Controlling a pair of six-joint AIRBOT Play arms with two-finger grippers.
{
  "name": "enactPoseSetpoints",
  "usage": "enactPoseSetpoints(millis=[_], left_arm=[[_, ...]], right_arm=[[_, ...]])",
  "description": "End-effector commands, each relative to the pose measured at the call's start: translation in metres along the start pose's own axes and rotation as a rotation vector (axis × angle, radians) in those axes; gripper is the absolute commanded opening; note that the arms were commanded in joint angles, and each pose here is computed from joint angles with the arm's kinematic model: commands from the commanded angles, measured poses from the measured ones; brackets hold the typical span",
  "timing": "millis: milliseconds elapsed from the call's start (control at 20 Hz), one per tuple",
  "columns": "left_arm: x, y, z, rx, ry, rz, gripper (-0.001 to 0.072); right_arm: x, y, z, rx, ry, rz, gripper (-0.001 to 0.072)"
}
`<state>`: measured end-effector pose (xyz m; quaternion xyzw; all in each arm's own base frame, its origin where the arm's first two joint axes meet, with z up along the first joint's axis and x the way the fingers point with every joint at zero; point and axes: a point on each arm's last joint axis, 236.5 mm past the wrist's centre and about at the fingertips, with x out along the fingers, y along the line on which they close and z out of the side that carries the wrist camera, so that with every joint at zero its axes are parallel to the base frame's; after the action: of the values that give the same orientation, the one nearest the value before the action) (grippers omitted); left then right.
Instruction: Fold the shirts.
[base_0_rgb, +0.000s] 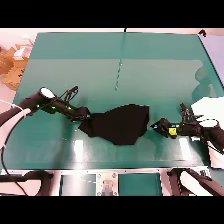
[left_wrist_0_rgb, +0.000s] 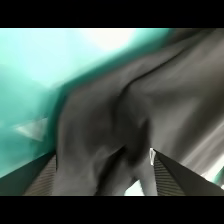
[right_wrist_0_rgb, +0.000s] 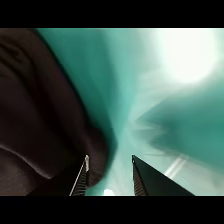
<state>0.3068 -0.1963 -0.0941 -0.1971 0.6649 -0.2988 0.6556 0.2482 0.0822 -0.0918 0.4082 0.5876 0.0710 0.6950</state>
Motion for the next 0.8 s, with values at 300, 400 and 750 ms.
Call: enactPoseSetpoints(millis=[300, 400, 750], left_arm=[[0.008, -0.012, 0.019, -0.006, -0.079, -0.086, 0.0029], [0.004, -0.019, 0.027, 0.004, -0.101, -0.102, 0.0028], [-0.128, -0.125, 0.096, 0.382, -0.351, -0.048, 0.0027]], right_arm=[[0.051, 0.025, -0.028, -0.028, 0.126, 0.079, 0.0100], [0.043, 0.036, -0.014, -0.064, 0.108, 0.102, 0.0016], [-0.073, 0.153, 0.075, -0.285, -0.023, 0.318, 0.0015]])
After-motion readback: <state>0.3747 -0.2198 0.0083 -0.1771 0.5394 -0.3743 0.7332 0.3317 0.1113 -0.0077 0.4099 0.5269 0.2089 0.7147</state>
